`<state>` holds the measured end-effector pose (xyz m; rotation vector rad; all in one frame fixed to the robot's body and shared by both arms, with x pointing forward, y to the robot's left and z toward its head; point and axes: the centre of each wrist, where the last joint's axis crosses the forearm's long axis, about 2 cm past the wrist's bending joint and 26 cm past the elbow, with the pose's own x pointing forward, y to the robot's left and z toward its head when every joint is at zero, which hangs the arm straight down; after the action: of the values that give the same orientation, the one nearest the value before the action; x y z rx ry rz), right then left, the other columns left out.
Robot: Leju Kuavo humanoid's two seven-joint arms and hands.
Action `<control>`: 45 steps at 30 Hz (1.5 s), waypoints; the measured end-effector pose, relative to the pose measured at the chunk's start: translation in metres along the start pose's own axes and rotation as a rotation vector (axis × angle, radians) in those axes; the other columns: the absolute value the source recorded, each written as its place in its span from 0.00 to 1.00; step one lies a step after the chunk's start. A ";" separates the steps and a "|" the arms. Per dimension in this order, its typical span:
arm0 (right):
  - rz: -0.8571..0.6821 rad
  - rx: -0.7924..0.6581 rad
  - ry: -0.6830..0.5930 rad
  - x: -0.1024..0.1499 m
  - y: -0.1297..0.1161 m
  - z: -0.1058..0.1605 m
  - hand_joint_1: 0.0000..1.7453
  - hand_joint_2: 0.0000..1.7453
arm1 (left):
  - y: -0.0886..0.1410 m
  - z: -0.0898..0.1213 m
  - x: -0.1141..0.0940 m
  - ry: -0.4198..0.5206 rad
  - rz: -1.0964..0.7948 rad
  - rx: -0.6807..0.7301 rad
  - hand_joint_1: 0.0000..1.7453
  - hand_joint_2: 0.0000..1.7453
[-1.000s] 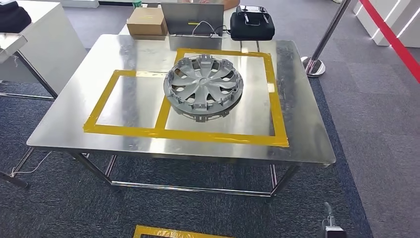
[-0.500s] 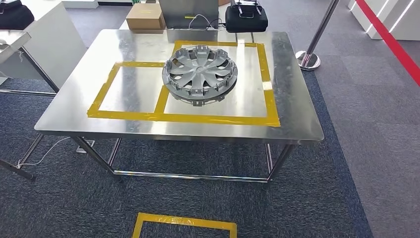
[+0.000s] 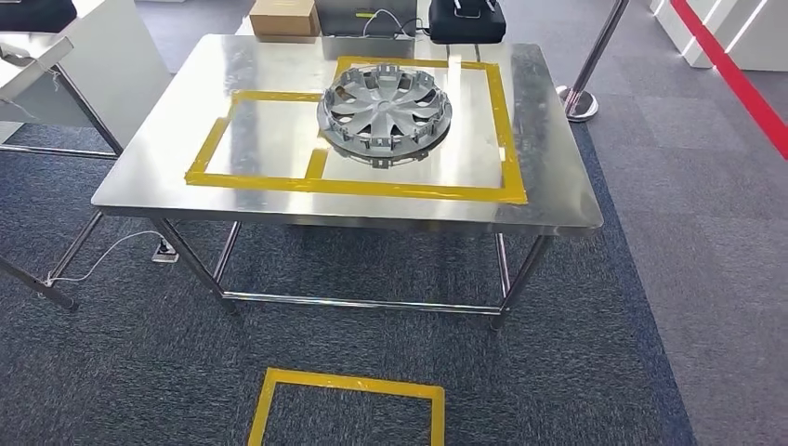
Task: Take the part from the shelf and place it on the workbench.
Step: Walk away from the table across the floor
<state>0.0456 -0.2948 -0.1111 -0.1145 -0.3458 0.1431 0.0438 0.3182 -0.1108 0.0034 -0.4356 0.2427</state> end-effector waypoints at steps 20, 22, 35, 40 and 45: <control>0.025 0.069 0.082 0.002 -0.003 -0.001 0.00 0.00 | -0.001 0.000 0.000 0.027 0.015 -0.003 0.00 0.00; 0.016 0.070 0.083 0.003 -0.003 -0.001 0.00 0.00 | -0.002 0.000 0.001 0.027 0.015 -0.007 0.00 0.00; -0.095 0.081 0.118 0.006 -0.002 -0.002 0.00 0.00 | -0.003 -0.002 0.006 0.029 0.025 -0.012 0.00 0.00; -0.130 0.099 0.162 0.007 0.002 -0.001 0.00 0.25 | -0.005 -0.002 0.006 0.050 0.033 -0.002 0.00 0.25; -0.142 0.109 0.208 0.008 0.006 -0.001 0.00 1.00 | -0.007 -0.002 0.006 0.069 0.050 0.013 0.00 1.00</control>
<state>0.0527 -0.2877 -0.1105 0.0039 -0.1375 0.0088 0.0515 0.3132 -0.1102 -0.0033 -0.3661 0.2942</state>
